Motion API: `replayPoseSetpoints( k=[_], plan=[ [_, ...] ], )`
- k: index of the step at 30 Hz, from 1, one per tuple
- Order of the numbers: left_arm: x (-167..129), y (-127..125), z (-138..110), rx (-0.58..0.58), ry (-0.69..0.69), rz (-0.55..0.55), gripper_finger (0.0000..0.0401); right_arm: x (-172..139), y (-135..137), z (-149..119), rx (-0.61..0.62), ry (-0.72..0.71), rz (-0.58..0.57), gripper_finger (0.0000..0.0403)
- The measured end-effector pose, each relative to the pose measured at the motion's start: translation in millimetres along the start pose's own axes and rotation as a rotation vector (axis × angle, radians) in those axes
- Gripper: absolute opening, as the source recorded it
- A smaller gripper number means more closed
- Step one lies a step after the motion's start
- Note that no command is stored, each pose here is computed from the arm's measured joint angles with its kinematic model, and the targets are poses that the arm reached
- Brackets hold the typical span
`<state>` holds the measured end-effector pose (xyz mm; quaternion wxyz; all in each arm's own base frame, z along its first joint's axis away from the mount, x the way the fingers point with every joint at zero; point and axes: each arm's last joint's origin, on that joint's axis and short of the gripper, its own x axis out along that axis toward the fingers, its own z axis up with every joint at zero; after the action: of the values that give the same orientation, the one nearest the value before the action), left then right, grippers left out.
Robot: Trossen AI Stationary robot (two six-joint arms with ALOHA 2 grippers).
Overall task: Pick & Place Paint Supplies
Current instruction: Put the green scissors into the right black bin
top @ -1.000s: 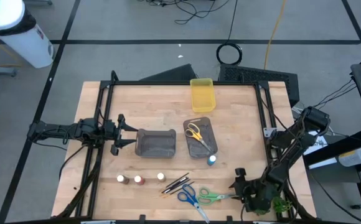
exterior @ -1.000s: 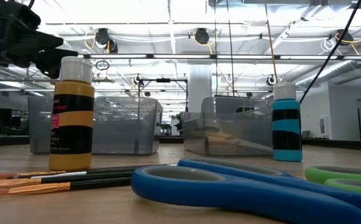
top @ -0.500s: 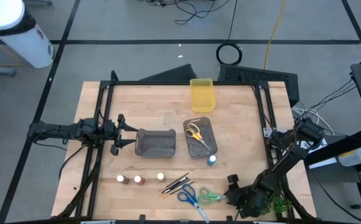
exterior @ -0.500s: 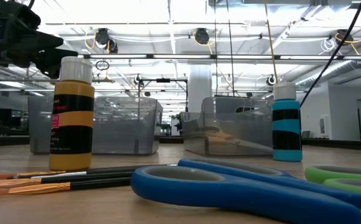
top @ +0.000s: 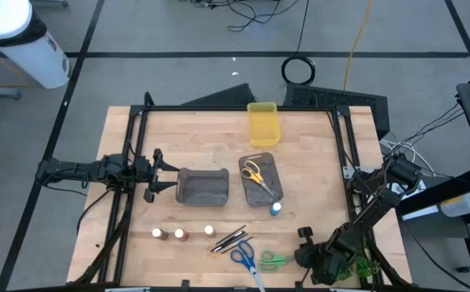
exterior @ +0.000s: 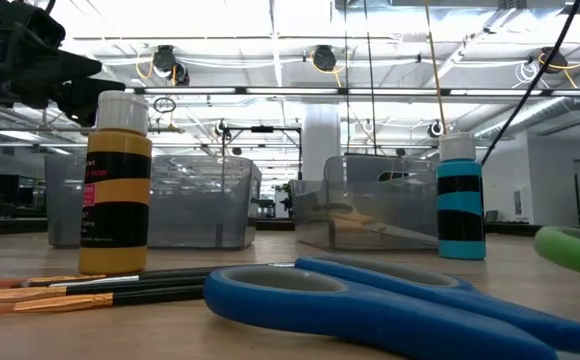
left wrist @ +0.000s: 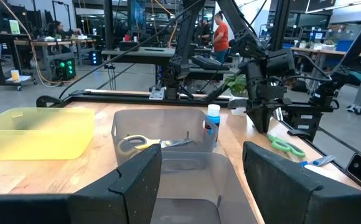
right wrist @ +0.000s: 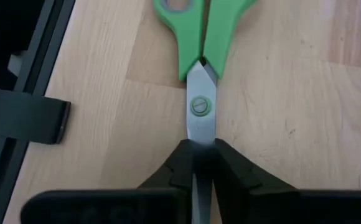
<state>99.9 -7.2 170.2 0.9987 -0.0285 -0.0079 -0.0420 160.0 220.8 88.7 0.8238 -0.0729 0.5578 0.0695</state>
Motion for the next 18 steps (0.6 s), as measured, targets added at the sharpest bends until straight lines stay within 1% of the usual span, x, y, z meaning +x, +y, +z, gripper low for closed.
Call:
replayPoseSetpoints(
  k=[5, 8, 11, 13, 14, 15, 16, 18],
  plan=[
    [0, 0, 0, 0.0, 0.0, 0.0, 0.0237, -1, -1, 1, 0.022, -0.045, -0.038, 0.0026],
    [0, 0, 0, 0.0, 0.0, 0.0, 0.0237, -7, -2, 5, 0.033, -0.108, -0.055, 0.0026],
    [0, 0, 0, 0.0, 0.0, 0.0, 0.0237, -20, -3, 13, 0.041, -0.207, -0.075, 0.0026],
    [0, 0, 0, 0.0, 0.0, 0.0, 0.0237, -27, -7, 14, 0.028, -0.241, -0.099, 0.0026],
    [0, 0, 0, 0.0, 0.0, 0.0, 0.0237, -31, -7, 16, 0.03, -0.267, -0.102, 0.0018],
    [0, 0, 0, 0.0, 0.0, 0.0, 0.0237, -37, -7, 19, 0.032, -0.301, -0.091, 0.0005],
    [0, 0, 0, 0.0, 0.0, 0.0, 0.0237, -42, -7, 22, 0.037, -0.337, -0.084, 0.0001],
    [0, 0, 0, 0.0, 0.0, 0.0, 0.0237, -51, -8, 26, 0.041, -0.386, -0.076, 0.0004]
  ],
)
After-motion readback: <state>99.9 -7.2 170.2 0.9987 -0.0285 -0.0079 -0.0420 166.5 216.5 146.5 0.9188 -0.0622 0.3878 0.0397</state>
